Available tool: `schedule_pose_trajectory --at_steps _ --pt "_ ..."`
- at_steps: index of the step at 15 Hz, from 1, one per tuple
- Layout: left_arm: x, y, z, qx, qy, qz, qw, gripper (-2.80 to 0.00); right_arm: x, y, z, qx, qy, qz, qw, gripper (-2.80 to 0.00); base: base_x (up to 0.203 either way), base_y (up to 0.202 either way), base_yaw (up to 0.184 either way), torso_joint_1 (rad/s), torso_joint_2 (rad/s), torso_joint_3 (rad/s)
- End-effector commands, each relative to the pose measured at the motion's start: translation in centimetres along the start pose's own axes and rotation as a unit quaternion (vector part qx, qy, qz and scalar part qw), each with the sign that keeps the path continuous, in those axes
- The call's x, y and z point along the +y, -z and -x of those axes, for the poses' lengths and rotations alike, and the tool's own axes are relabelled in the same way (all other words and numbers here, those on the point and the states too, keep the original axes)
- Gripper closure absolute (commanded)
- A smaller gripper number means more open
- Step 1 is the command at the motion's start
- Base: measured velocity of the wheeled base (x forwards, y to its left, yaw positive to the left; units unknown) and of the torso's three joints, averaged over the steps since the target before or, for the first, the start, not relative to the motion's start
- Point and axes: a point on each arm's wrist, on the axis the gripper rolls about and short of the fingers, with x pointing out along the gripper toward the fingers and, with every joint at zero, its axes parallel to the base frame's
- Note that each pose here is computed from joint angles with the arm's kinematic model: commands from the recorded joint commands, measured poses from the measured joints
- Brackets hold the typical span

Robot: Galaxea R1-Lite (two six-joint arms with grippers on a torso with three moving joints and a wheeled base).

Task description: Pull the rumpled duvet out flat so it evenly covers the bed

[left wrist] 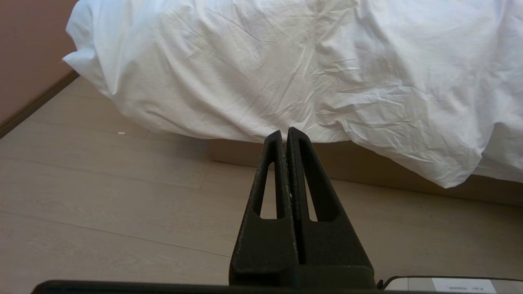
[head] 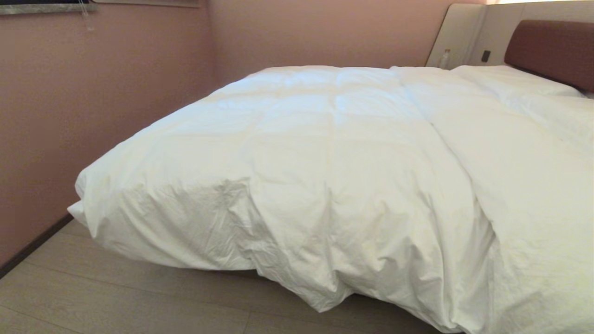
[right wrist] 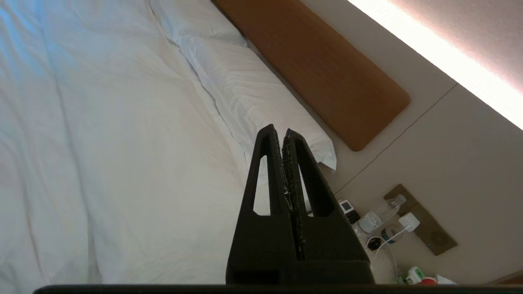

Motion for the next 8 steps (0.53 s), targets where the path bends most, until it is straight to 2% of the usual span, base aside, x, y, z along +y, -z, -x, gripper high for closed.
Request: schedule_pose_trajectory --at_steps 1,5,6,8 --pt "0.0 0.0 0.0 0.0 0.0 0.0 1.0 0.0 -3.4 0.5 0.1 0.001 0.005 -0.001 1.0 0.0 0.0 0.0 0.0 0.0 0.0 0.0" --pt "0.0 0.0 0.0 0.0 0.0 0.0 1.0 0.0 -10.7 2.8 0.6 -0.03 0.016 -0.075 0.997 0.0 0.0 0.0 0.0 0.0 0.0 0.0" --pt "0.0 0.0 0.0 0.0 0.0 0.0 1.0 0.0 -11.8 3.4 0.6 -0.032 0.027 -0.089 0.995 0.0 0.0 0.0 0.0 0.0 0.0 0.0" --pt "0.0 0.0 0.0 0.0 0.0 0.0 1.0 0.0 -14.3 4.5 0.9 -0.022 0.076 -0.111 0.991 0.0 0.0 0.0 0.0 0.0 0.0 0.0"
